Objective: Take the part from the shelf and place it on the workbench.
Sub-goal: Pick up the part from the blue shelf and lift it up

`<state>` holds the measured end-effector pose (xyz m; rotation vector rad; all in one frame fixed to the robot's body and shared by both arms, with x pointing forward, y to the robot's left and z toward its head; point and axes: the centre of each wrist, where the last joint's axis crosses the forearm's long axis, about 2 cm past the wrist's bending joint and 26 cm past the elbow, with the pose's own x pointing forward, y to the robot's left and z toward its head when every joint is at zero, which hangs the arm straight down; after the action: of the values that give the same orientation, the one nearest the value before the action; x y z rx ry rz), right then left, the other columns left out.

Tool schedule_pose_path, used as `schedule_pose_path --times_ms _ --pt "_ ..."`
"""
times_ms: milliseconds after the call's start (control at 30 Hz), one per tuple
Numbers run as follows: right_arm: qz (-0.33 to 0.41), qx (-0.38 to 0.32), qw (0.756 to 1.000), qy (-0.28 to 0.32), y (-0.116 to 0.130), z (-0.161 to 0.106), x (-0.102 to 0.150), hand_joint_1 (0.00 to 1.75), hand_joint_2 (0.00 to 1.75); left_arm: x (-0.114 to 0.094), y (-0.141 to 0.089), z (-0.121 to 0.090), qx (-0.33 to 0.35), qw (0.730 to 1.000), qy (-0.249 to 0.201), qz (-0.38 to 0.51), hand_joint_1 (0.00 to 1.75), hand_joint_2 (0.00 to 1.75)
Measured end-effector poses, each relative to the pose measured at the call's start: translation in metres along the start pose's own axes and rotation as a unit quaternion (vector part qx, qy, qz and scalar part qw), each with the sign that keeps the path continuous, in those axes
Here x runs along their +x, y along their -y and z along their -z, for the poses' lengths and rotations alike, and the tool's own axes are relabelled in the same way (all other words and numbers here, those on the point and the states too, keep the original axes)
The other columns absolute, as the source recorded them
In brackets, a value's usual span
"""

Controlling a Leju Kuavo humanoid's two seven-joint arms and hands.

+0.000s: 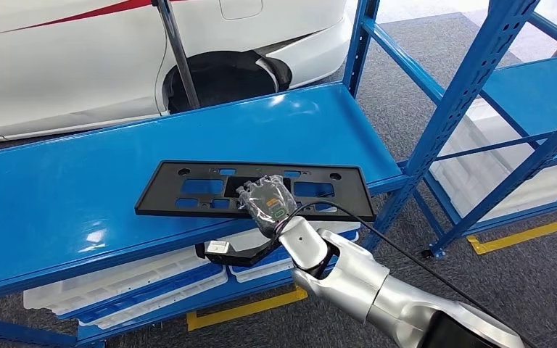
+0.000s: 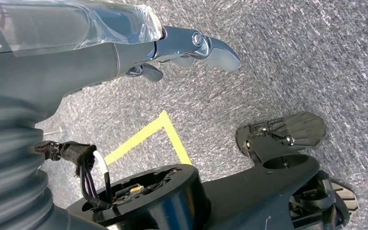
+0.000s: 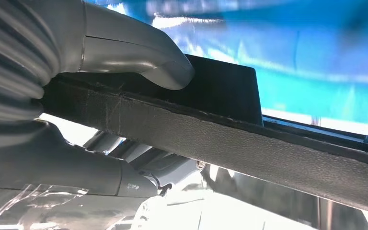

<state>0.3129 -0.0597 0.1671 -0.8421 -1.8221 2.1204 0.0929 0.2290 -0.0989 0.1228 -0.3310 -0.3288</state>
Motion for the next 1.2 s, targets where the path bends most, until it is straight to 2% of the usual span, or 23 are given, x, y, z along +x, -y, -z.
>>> schedule_pose_path --times_ms 200,400,767,1200 --pt "-0.055 -0.028 0.998 0.019 0.004 -0.004 0.004 1.75 1.75 -0.001 0.001 0.0 -0.007 1.0 0.003 0.001 0.0 1.75" --pt "-0.073 -0.031 0.996 0.03 0.009 -0.009 0.006 1.75 1.75 -0.001 0.001 0.0 -0.011 1.0 0.008 0.0 0.0 1.75" --pt "-0.069 -0.034 0.996 0.043 0.013 -0.015 0.011 1.75 1.75 0.003 0.0 0.0 -0.016 1.0 0.011 0.001 0.0 1.75" --pt "-0.053 -0.021 0.997 0.042 0.005 -0.022 0.012 1.75 1.75 0.002 -0.001 0.001 -0.017 1.0 0.009 0.001 0.0 1.75"
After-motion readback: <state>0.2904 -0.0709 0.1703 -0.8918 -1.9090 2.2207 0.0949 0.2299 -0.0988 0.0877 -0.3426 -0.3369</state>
